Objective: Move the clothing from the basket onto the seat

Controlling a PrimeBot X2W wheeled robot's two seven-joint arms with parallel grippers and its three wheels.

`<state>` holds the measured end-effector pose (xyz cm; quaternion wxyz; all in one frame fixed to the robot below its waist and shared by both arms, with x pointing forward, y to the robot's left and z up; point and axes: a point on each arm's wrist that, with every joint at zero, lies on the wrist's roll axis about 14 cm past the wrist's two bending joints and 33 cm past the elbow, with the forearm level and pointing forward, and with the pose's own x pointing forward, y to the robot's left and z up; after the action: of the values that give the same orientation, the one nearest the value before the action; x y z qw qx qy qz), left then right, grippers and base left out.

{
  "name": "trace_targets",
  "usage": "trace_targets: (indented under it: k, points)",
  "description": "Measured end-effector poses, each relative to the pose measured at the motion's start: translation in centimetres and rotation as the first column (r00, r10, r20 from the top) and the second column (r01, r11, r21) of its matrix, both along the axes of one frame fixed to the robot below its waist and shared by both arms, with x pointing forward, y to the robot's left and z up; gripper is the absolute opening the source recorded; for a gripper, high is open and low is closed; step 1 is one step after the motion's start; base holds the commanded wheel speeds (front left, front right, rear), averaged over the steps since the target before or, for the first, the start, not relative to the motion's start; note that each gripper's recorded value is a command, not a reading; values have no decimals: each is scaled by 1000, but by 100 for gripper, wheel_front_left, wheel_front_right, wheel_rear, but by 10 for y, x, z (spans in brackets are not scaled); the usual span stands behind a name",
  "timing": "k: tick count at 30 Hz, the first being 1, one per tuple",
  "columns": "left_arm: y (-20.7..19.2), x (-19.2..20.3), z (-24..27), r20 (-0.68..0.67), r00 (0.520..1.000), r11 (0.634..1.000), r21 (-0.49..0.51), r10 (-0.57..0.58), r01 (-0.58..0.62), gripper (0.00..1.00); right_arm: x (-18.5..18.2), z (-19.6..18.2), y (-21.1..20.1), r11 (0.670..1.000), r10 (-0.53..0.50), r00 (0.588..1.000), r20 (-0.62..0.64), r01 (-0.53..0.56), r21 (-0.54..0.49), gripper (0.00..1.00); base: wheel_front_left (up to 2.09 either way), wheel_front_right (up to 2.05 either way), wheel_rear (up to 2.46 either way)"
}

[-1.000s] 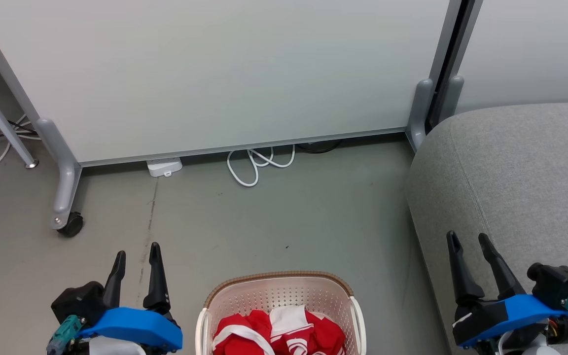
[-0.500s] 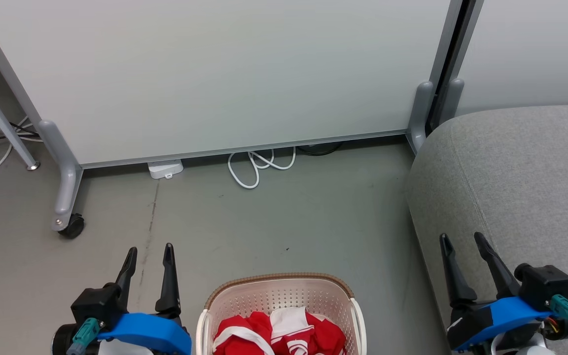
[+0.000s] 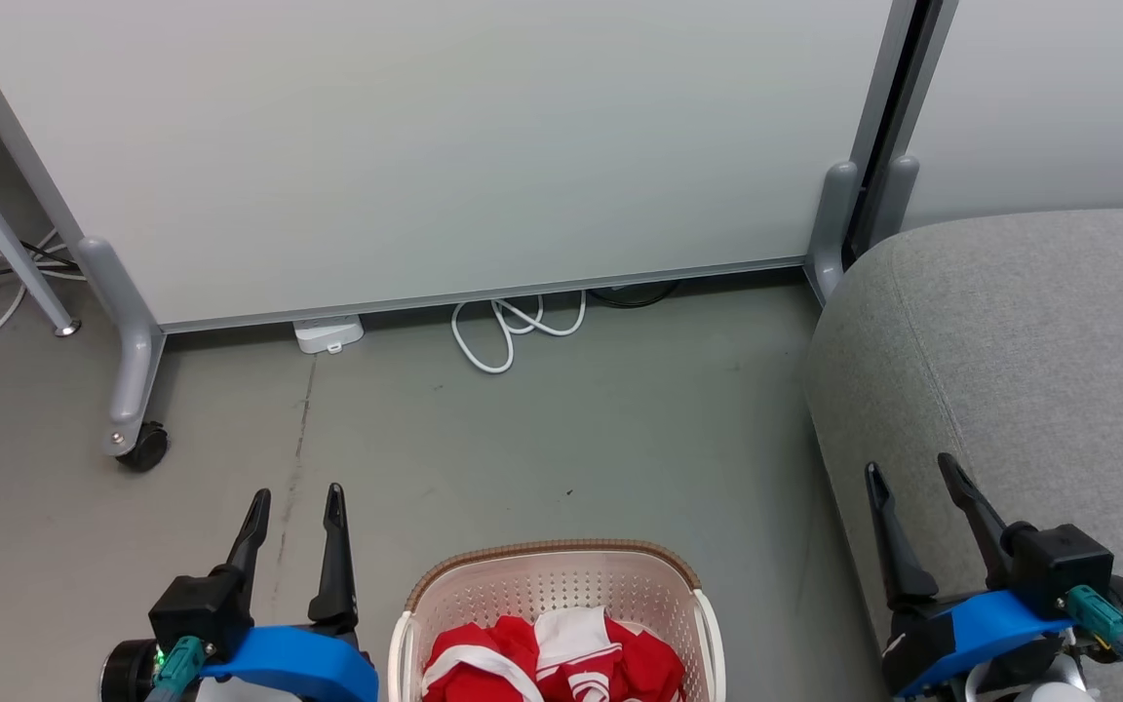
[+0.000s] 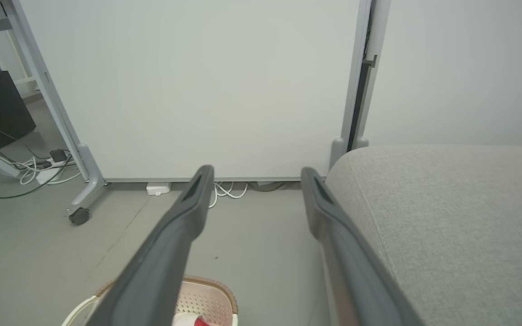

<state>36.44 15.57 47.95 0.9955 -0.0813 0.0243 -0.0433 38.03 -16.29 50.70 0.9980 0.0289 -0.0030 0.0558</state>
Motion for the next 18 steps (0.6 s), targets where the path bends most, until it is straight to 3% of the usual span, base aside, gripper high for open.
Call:
trace_targets:
  k: [18]
  points:
    - [1,-1,-2,19,1000,1000,11,-4,4,100,0,8,-2,993,6,999,54,0,-115,100,0,0,0]
